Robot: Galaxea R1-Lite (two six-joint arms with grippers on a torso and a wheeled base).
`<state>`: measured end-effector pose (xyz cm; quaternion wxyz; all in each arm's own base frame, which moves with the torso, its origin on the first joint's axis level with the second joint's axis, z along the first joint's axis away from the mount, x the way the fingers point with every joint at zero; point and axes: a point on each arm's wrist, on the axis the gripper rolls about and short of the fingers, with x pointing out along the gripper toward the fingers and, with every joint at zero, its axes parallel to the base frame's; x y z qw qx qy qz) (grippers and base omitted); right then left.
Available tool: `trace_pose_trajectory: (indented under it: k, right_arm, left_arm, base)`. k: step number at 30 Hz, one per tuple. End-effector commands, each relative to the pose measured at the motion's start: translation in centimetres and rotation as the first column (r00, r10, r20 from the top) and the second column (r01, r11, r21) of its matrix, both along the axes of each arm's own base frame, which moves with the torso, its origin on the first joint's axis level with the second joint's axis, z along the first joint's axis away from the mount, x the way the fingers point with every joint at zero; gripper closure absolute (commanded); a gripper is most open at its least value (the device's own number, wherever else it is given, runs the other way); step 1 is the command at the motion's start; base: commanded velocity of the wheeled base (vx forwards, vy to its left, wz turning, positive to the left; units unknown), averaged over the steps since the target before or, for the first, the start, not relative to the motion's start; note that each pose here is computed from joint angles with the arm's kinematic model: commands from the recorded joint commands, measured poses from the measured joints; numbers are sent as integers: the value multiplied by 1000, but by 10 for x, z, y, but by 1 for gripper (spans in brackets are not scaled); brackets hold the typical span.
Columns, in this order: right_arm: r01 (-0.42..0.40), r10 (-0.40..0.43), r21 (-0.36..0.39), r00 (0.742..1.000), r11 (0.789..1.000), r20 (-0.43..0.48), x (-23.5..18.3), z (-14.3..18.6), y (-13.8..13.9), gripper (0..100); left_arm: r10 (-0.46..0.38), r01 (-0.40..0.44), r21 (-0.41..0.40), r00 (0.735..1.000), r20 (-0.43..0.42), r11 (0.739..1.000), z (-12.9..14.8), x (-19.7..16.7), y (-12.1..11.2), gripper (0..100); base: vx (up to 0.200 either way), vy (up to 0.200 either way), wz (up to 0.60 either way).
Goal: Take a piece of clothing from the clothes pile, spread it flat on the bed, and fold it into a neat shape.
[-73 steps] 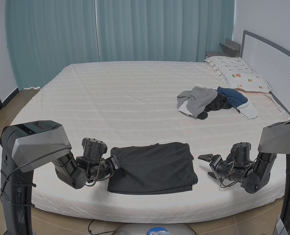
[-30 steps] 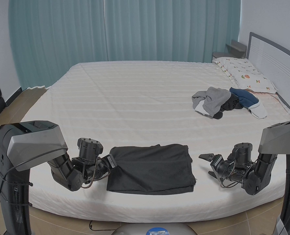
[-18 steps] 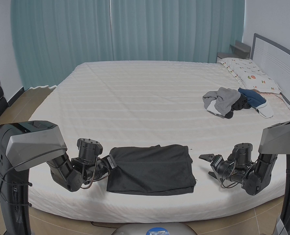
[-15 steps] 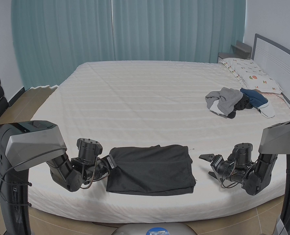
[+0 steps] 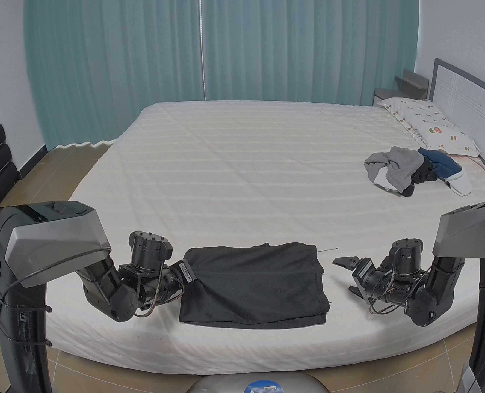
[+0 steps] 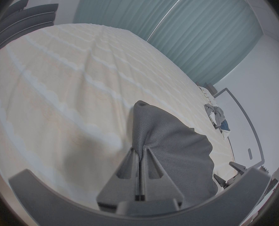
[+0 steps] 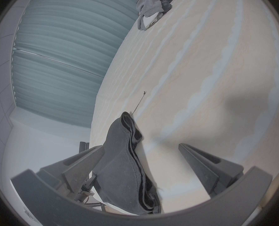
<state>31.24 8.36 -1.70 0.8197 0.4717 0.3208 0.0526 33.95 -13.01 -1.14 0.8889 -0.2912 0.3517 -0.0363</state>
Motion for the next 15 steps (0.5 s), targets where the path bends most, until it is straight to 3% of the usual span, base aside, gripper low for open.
trace_pose_trajectory:
  k: [1, 13, 14, 15]
  right_arm:
    - [0, 0, 0, 1000, 1000, 1, 0, 0, 0, 0]
    - [1, -1, -1, 1000, 1000, 0, 0, 0, 0, 0]
    - [0, 0, -1, 1000, 1000, -2, -1, 0, 0, 0]
    - [0, 0, -1, 1000, 1000, -2, -1, 0, 0, 0]
  left_arm:
    - [0, 0, 0, 1000, 1, 1000, 1, -1, 0, 100]
    - [-17, 17, 8, 1000, -23, 1000, -3, -10, -2, 100]
    - [-19, 19, 7, 1000, -22, 1000, -2, -10, -2, 0]
    - [-20, 20, 6, 1000, -19, 1000, -1, -10, -2, 0]
  base:
    - [0, 0, 0]
    - [0, 0, 0]
    - [0, 0, 0]
    - [0, 0, 0]
